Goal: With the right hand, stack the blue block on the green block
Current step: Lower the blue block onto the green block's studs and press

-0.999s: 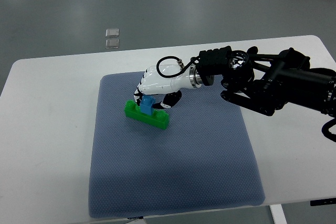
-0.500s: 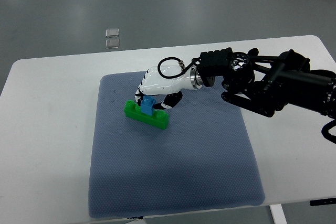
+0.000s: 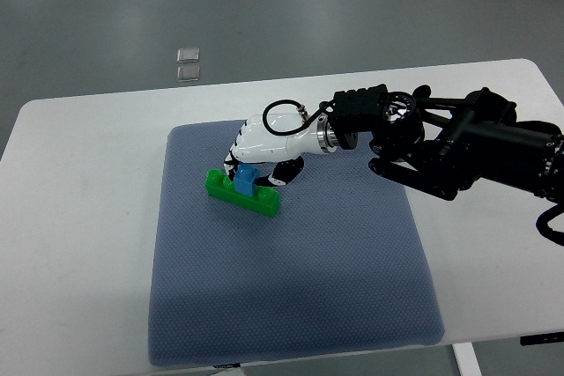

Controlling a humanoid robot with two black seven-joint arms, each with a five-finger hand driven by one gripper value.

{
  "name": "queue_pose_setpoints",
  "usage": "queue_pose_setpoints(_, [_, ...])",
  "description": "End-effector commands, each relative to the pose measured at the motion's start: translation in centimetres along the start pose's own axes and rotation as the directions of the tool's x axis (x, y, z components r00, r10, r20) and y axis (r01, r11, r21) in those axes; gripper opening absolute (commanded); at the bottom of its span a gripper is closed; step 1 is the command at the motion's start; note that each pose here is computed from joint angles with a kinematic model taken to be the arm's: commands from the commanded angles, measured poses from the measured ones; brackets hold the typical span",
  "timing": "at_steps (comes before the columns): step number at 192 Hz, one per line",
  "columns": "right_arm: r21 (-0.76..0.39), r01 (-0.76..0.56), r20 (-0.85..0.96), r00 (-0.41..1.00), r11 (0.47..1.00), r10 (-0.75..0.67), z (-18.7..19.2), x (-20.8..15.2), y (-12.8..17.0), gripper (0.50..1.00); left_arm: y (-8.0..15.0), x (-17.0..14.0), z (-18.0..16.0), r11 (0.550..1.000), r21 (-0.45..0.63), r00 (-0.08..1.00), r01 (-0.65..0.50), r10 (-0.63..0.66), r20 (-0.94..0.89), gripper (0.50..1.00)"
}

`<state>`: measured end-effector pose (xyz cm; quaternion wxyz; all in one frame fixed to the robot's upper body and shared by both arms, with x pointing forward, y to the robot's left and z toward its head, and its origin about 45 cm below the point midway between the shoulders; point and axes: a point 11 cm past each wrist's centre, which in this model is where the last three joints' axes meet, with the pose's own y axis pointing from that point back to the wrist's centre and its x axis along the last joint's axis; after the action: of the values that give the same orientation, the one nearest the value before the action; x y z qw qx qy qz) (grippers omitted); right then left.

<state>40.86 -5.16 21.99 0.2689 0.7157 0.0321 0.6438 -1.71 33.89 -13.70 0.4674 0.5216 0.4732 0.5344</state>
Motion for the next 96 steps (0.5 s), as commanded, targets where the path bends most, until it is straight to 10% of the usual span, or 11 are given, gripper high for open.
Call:
queue_pose_setpoints(1, [-0.009,-0.001,-0.002,1.000,1.000,0.001,0.24,-0.27,0.09,0.615,0.00,0.00,-0.01,1.000,0.001,1.000,0.000,0.000,0.001,1.000])
queue_pose_setpoints(96, [-0.004,-0.001,0.003,1.000,1.000,0.001,-0.04,-0.54,-0.17,0.617,0.00,0.00,0.00,1.000,0.000,1.000,0.000,0.000,0.001,1.000])
